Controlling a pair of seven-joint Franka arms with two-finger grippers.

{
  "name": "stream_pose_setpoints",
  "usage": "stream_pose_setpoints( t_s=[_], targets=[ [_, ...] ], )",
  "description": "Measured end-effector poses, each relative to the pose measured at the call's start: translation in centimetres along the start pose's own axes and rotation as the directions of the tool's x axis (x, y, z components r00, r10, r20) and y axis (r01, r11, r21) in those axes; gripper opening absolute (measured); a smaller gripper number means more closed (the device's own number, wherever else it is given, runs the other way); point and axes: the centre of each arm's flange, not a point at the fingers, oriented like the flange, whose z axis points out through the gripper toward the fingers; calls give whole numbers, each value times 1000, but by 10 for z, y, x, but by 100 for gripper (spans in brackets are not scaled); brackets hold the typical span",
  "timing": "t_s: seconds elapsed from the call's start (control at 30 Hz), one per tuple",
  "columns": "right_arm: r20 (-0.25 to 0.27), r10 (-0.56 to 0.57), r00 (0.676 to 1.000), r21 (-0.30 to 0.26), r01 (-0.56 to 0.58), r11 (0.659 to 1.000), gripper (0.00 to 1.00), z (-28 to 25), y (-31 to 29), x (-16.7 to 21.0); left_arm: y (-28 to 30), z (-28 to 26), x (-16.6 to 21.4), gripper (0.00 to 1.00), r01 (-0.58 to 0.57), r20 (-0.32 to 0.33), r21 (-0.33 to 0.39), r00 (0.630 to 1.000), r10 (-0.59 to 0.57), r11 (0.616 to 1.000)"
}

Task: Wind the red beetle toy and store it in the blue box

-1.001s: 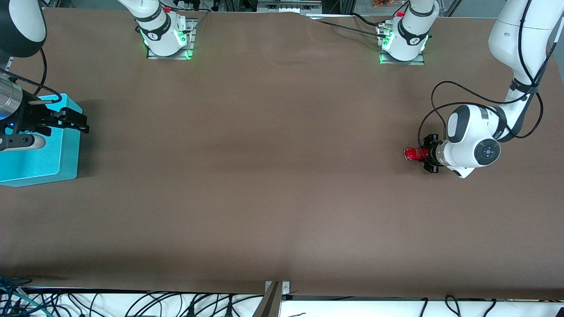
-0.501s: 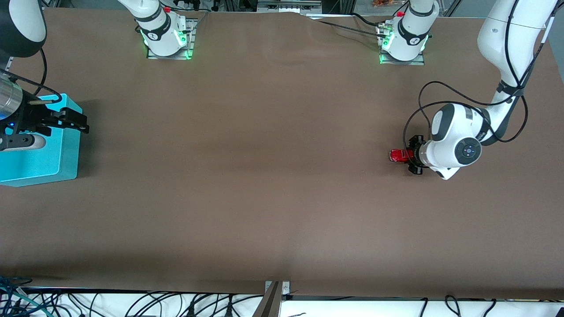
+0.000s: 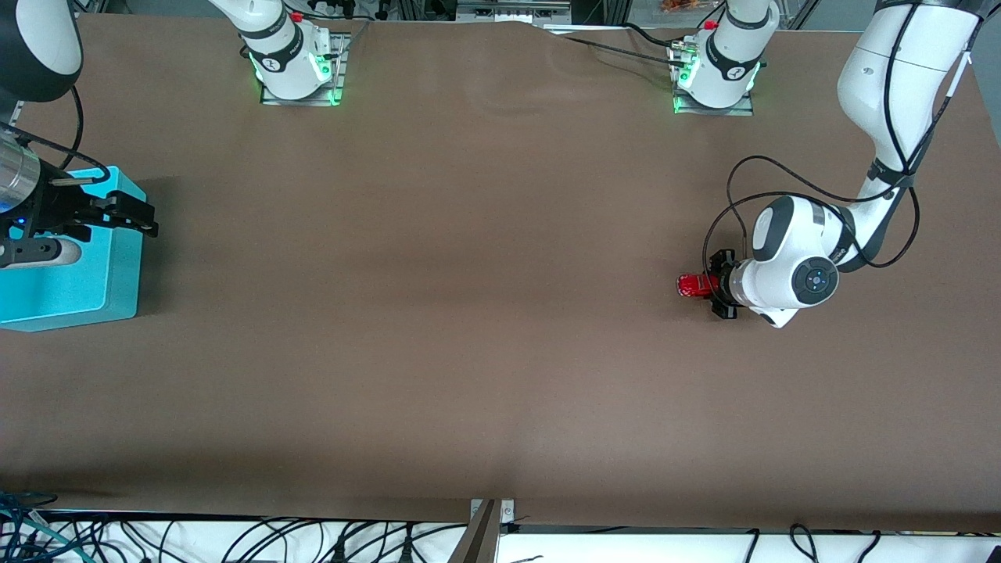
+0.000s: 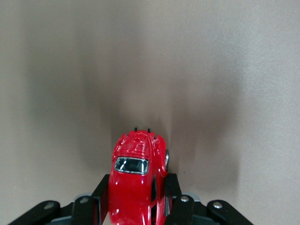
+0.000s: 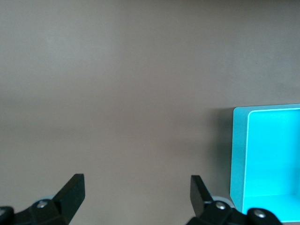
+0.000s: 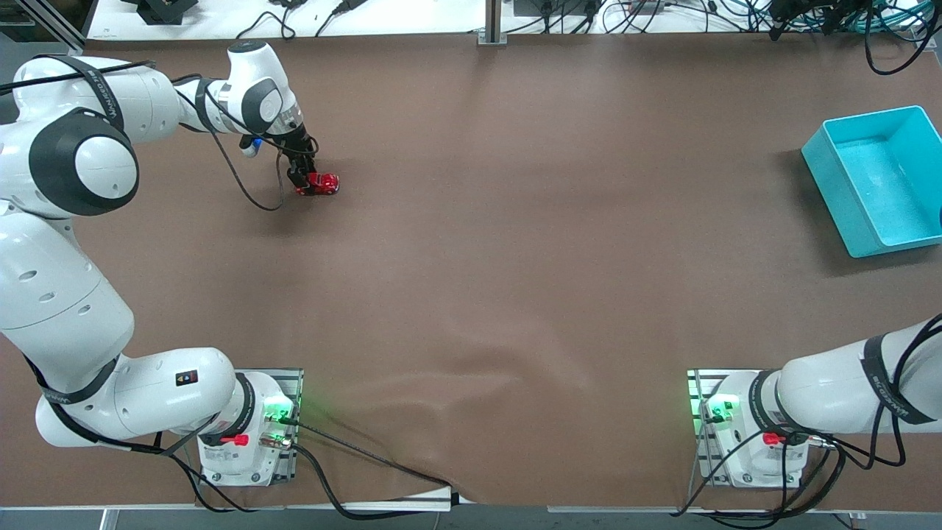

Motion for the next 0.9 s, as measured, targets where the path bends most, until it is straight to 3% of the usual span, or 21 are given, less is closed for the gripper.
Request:
stream_pose_setpoints(
  t_s=[0.9],
  targets=[
    [0,0,1000,0,0,1000,100,0,0,0,4,-3,56,52,-85,-69,10,994,85,996]
  ],
)
